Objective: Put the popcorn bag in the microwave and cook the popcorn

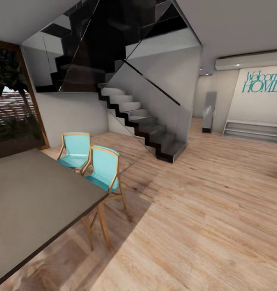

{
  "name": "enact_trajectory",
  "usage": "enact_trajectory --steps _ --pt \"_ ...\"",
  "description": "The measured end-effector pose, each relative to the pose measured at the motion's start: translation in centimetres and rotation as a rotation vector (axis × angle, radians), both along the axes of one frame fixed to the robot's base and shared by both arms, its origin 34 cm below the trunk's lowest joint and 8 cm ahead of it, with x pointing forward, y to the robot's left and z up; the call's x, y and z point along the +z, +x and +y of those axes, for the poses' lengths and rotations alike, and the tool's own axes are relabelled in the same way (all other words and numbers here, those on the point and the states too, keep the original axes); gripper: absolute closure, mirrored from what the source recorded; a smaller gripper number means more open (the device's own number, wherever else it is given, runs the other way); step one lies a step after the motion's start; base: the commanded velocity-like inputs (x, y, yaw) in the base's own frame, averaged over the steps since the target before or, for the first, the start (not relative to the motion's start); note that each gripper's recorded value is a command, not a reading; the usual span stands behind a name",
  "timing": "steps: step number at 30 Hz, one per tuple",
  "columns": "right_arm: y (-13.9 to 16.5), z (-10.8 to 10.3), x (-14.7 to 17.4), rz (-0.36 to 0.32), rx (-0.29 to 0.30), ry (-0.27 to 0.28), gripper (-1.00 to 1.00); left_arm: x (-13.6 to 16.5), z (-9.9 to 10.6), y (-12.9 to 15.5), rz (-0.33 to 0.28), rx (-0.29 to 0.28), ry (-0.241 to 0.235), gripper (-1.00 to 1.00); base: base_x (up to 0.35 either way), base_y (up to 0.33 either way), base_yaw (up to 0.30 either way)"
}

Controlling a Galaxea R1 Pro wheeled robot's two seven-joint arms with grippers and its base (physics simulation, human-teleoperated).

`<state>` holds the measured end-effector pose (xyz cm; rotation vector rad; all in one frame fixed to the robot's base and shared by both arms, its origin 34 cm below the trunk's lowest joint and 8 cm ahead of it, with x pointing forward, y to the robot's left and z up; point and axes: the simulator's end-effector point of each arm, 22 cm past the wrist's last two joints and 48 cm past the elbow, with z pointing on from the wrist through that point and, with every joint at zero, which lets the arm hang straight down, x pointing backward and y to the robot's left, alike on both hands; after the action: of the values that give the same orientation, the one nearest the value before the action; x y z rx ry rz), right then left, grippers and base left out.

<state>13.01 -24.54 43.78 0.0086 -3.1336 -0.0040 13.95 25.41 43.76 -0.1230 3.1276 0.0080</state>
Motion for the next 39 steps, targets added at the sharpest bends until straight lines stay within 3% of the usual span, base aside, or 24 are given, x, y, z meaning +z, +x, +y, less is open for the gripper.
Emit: enact_trajectory --steps 39 --pt "0.0 -0.1 0.0 0.0 0.008 -0.001 -1.0 0.0 -1.6 0.4 -0.014 0.041 -0.022 -1.0 0.0 0.0 0.3"
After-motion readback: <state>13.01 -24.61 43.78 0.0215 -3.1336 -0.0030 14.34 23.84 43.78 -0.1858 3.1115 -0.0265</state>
